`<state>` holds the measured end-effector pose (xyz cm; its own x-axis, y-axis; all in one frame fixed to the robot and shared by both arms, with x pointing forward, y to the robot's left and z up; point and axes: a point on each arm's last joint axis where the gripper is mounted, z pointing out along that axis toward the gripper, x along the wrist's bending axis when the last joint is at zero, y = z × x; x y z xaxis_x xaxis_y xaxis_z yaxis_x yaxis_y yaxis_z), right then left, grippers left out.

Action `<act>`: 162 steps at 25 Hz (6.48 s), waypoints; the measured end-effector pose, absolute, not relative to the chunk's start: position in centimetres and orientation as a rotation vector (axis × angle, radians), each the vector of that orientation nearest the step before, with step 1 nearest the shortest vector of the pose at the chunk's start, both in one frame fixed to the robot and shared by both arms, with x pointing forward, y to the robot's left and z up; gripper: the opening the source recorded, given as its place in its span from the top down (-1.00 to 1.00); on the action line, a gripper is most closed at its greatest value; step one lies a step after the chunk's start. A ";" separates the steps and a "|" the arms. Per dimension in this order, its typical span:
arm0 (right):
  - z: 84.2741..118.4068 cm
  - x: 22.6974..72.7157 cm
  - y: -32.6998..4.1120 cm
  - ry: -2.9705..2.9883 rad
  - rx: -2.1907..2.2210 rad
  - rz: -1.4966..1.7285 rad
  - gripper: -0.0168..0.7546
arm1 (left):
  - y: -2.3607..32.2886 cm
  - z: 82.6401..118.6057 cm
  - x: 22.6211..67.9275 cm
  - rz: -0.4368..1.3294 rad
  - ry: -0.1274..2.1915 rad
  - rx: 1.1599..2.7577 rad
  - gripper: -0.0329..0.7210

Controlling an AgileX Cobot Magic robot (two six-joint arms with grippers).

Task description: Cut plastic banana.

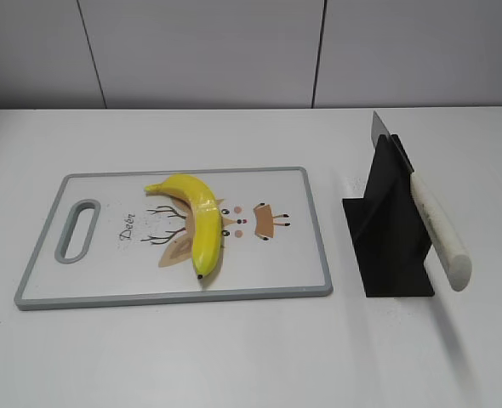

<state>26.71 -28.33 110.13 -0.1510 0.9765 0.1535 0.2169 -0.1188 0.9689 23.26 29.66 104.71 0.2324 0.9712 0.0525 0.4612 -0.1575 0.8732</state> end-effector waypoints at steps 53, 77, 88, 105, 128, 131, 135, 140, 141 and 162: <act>99.2 50.4 -17.3 2.387 2.138 0.088 -0.09 | 29.7 104.7 23.3 0.846 1.333 1.745 -0.41; 101.6 49.2 -17.3 2.378 2.199 0.201 0.50 | 29.7 104.7 23.3 0.846 1.333 1.745 -0.41; 105.7 46.8 -18.1 2.365 2.143 0.369 0.51 | 29.7 104.7 23.3 0.846 1.333 1.745 -0.41; 113.2 46.8 -18.7 2.289 1.909 0.638 0.51 | 29.7 104.7 23.3 0.846 1.333 1.745 -0.41; 113.3 54.0 -20.5 2.500 1.109 0.833 0.51 | 28.2 111.0 33.8 0.888 1.227 1.947 -0.62; 113.1 55.5 -20.9 2.552 0.971 0.898 0.51 | 27.5 112.0 36.7 0.841 1.160 2.056 -0.67; 112.3 57.2 -20.8 2.658 0.695 0.836 0.51 | 26.2 113.1 40.8 0.708 1.068 2.205 -0.68; 111.8 59.6 -20.1 2.694 0.475 0.826 0.51 | 24.6 114.4 46.2 0.638 0.954 2.318 -0.66; 111.6 60.1 -19.9 2.701 0.418 0.831 0.51 | 24.0 114.3 47.2 0.632 0.887 2.362 -0.66; 105.0 64.2 -11.6 2.846 -0.239 0.950 0.52 | 11.9 108.6 58.1 0.389 0.095 2.692 -0.64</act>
